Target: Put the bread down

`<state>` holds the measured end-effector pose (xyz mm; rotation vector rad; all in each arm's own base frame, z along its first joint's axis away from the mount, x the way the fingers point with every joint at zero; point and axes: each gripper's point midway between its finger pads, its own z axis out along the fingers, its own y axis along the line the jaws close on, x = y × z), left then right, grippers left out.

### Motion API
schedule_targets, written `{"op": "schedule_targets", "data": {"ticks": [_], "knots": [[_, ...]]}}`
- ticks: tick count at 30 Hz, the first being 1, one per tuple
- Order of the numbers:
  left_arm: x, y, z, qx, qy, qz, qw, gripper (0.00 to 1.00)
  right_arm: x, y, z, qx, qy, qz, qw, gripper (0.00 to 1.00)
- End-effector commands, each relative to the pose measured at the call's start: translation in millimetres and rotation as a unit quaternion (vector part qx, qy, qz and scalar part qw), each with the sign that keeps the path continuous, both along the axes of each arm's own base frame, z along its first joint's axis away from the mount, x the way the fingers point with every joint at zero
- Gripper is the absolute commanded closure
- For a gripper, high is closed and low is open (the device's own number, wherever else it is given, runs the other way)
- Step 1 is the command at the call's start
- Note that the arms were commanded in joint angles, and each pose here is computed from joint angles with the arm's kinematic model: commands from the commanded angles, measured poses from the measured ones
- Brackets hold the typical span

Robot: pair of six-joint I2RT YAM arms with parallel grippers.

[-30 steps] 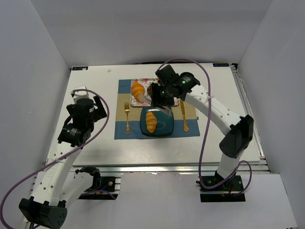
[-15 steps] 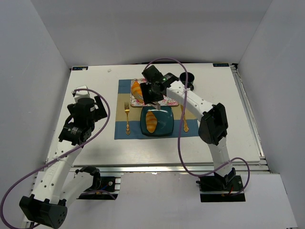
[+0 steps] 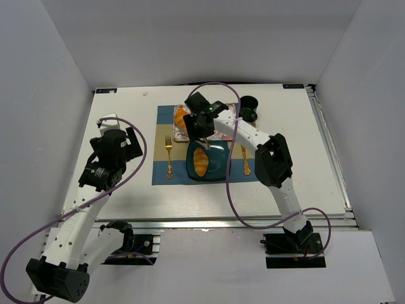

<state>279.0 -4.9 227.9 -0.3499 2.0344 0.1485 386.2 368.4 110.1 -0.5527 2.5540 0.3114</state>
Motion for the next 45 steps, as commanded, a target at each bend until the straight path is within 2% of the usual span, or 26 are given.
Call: {"op": "schedule_targets", "data": {"ticks": [1, 6, 10, 13, 22, 25, 26, 28, 29, 30, 31, 32, 34, 36, 45], "knots": [[1, 2, 13, 0.006, -0.014, 0.003, 1.0, 0.02, 23, 6, 17, 0.016, -0.04, -0.002, 0.999, 0.4], [0, 4, 11, 0.01, -0.012, 0.006, 1.0, 0.02, 29, 8, 4, 0.013, -0.034, 0.0, 0.999, 0.41], [0, 5, 12, 0.014, -0.014, 0.007, 1.0, 0.02, 30, 13, 4, 0.022, -0.034, 0.007, 0.999, 0.56], [0, 5, 14, 0.014, -0.017, 0.008, 1.0, 0.02, 30, 14, 12, 0.031, -0.038, 0.005, 0.999, 0.6], [0, 7, 16, 0.016, -0.02, 0.009, 1.0, 0.02, 24, 16, 102, 0.106, -0.086, -0.008, 0.991, 0.64], [-1, 8, 19, 0.017, -0.024, 0.012, 0.999, 0.02, 8, 2, 120, 0.115, -0.085, -0.02, 0.989, 0.64], [-1, 8, 19, 0.018, -0.024, 0.013, 0.999, 0.02, -1, -6, 141, 0.128, -0.097, -0.024, 0.987, 0.64], [-1, 8, 20, 0.018, -0.026, 0.013, 0.999, 0.02, -18, -25, 125, 0.111, -0.079, -0.039, 0.99, 0.63], [-1, 8, 20, 0.017, -0.026, 0.013, 0.999, 0.02, -30, -36, 142, 0.122, -0.088, -0.045, 0.988, 0.63], [-1, 8, 20, 0.016, -0.028, 0.012, 0.999, 0.02, -44, -50, 118, 0.099, -0.065, -0.051, 0.992, 0.63], [-1, 8, 20, 0.016, -0.028, 0.012, 0.999, 0.02, -55, -64, 133, 0.107, -0.076, -0.061, 0.989, 0.63], [-1, 7, 19, 0.012, -0.028, 0.011, 0.999, 0.02, -71, -77, 107, 0.087, -0.048, -0.073, 0.992, 0.63], [0, 5, 19, 0.008, -0.03, 0.01, 0.999, 0.02, -91, -94, 114, 0.102, -0.049, -0.088, 0.99, 0.63], [2, 2, 18, 0.0, -0.031, 0.007, 0.999, 0.02, -107, -109, 95, 0.09, -0.031, -0.098, 0.991, 0.63], [4, -7, 14, -0.023, -0.031, -0.006, 0.999, 0.02, -145, -140, 66, 0.079, -0.002, -0.117, 0.99, 0.62]]}}
